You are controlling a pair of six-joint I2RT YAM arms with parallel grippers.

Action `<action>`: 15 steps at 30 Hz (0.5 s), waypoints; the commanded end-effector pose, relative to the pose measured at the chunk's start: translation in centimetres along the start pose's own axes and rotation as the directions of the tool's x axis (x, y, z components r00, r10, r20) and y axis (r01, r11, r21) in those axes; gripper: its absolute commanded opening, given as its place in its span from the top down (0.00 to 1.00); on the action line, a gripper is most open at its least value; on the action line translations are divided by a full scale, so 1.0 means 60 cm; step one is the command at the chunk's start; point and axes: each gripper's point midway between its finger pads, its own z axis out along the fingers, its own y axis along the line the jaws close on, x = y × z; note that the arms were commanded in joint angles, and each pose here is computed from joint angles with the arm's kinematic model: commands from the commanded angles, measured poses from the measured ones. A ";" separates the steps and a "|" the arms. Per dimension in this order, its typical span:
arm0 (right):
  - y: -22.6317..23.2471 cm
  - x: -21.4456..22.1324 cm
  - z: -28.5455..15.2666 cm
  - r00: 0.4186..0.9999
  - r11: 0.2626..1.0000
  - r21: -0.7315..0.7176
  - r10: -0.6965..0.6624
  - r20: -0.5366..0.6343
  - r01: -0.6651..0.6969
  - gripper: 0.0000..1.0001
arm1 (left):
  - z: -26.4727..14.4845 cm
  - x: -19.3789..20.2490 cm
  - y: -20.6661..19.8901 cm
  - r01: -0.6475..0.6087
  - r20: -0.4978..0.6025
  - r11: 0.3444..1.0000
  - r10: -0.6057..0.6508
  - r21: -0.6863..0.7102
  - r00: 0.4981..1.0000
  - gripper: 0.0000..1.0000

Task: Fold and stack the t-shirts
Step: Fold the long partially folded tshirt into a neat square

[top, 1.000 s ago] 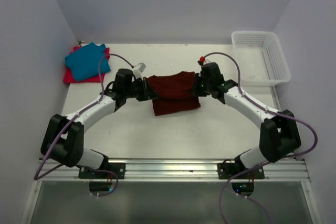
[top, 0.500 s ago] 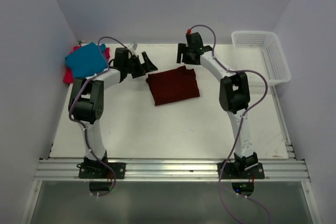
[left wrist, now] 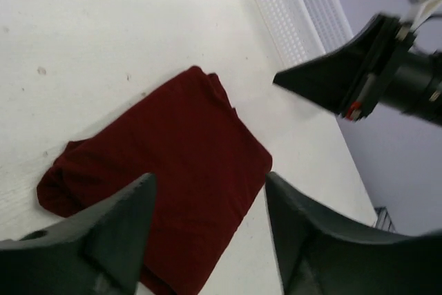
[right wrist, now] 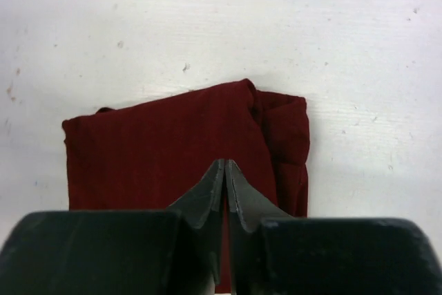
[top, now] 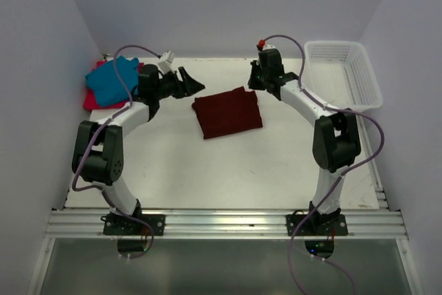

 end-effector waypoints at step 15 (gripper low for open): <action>0.158 0.119 -0.031 0.904 0.534 -0.733 0.310 -0.293 -0.421 1.00 | -0.009 0.214 -0.079 0.394 -0.300 0.682 -0.260 0.616 0.918 1.00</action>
